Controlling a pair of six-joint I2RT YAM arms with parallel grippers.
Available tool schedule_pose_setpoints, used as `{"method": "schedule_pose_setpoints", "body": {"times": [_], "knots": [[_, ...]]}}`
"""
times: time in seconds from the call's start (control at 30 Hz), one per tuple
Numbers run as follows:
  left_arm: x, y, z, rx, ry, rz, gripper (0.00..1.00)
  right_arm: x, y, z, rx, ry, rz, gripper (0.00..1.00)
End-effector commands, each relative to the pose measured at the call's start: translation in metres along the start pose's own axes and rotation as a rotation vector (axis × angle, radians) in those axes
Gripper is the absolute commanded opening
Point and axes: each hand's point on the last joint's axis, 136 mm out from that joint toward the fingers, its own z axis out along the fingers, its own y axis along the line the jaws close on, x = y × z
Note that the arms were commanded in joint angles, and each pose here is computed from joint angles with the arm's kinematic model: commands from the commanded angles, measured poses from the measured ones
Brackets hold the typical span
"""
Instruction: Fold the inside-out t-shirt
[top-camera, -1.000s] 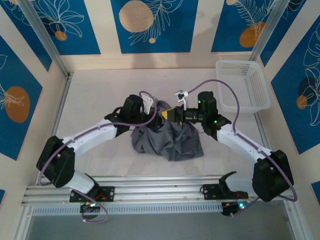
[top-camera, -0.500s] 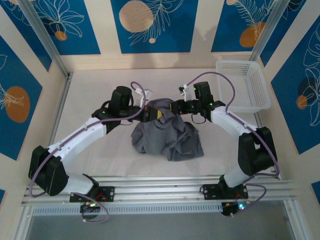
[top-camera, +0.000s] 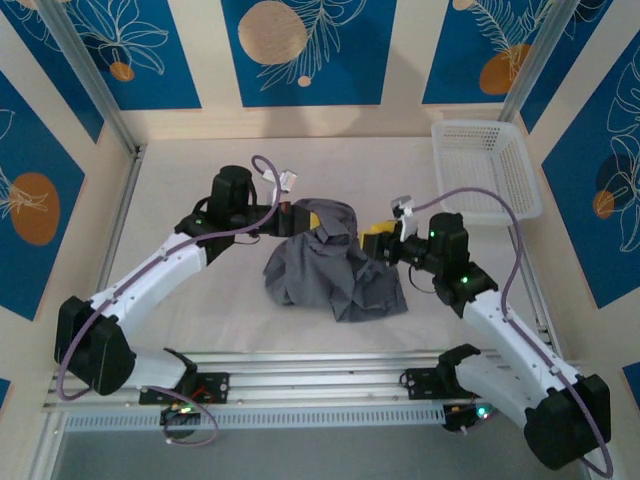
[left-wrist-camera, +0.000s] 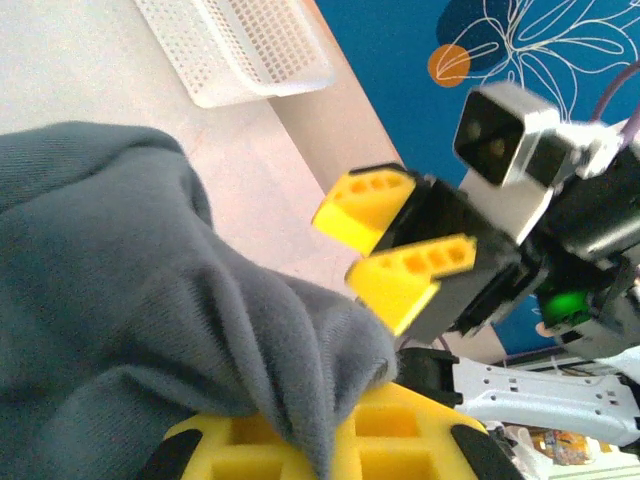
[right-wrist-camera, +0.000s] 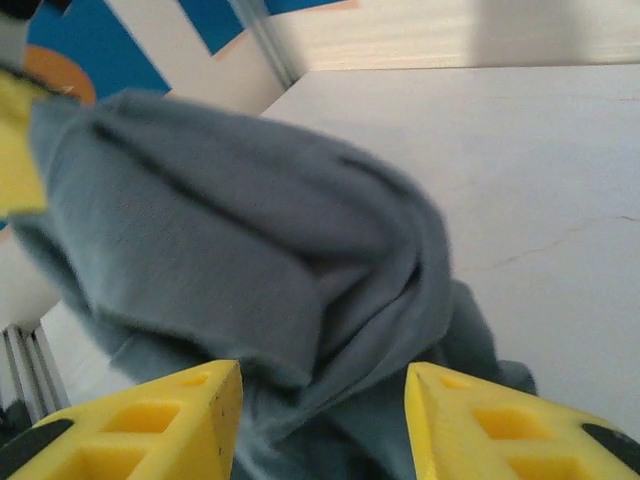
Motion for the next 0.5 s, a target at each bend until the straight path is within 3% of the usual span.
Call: {"method": "schedule_pose_setpoints", "body": {"times": [0.0, 0.13, 0.2, 0.47], "knots": [[-0.013, -0.017, -0.004, 0.057, -0.02, 0.037, 0.0, -0.02, 0.018, -0.001, -0.035, -0.156, -0.227, 0.53], [-0.011, -0.015, -0.004, 0.051, -0.018, 0.032, 0.0, -0.021, 0.035, 0.012, -0.019, -0.191, -0.547, 0.64], [-0.011, -0.015, -0.004, 0.048, -0.018, 0.029, 0.0, -0.023, 0.032, 0.02, 0.015, -0.194, -0.635, 0.64], [-0.011, -0.016, -0.005, 0.052, -0.024, 0.03, 0.0, -0.047, 0.027, 0.04, 0.075, -0.227, -0.665, 0.58]]}}
